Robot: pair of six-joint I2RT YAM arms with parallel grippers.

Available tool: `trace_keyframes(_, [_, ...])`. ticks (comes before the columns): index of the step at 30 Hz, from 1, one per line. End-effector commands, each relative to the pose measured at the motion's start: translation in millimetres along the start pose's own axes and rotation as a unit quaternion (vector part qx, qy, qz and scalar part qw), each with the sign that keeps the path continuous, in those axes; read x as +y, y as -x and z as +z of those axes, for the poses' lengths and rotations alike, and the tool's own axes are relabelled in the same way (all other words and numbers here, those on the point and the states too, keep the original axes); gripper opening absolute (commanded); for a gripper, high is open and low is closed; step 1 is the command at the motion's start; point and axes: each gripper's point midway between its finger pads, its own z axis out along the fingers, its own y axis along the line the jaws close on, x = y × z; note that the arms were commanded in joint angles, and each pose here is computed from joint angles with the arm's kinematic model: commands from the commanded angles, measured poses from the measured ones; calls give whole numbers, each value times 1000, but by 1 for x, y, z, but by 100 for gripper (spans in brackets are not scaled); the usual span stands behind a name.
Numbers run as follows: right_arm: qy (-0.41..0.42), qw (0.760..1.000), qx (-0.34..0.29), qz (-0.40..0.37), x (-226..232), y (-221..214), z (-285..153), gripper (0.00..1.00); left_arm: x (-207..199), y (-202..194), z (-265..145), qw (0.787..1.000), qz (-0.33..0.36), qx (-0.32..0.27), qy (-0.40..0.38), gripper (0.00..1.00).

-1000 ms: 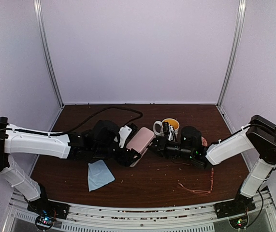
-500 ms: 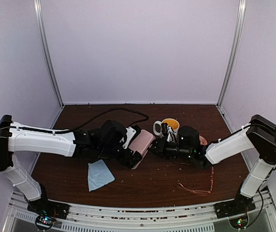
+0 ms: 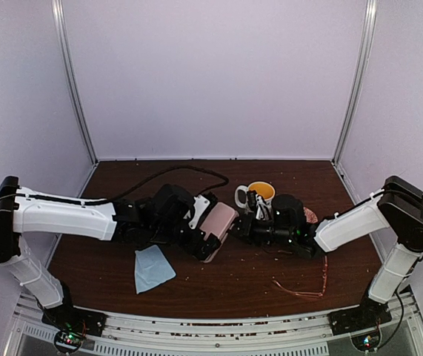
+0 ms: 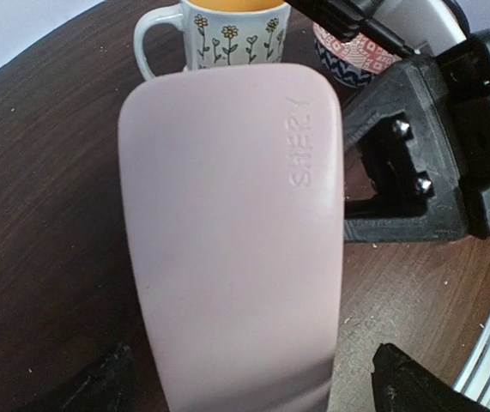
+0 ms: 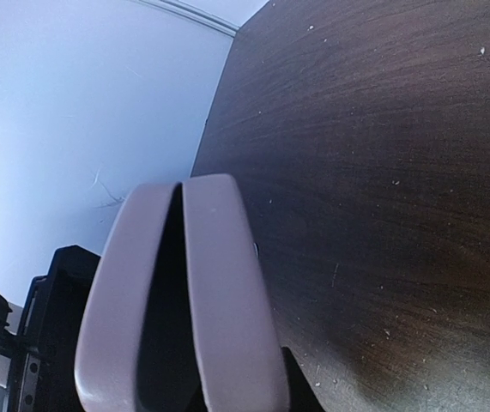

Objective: Organize the sunglasses
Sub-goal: Pass from the left arm to the right

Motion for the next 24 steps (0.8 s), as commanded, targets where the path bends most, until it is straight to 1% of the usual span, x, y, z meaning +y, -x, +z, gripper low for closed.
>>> trace_keyframes(1, [18, 1000, -14, -7, 12, 7, -1, 0, -18, 15, 3, 999, 6, -16, -31, 98])
trace_keyframes(5, [19, 1000, -13, -7, 13, 6, 0, 0, -12, 7, 13, 1000, 17, 7, -3, 98])
trace_keyframes(12, [20, 1000, -10, -10, 14, 4, 0, 0, 6, 6, 15, 998, 21, 19, 53, 98])
trace_keyframes(15, [23, 1000, -10, -9, 15, 4, 0, 0, 10, 2, 18, 997, 30, 30, 65, 98])
trace_keyframes(18, [20, 1000, -9, -11, 14, 4, 0, 0, 10, 2, 18, 997, 28, 29, 66, 97])
trace_keyframes(24, [14, 1000, -7, -15, 10, 1, -2, 0, 25, 2, 12, 993, 32, 30, 106, 92])
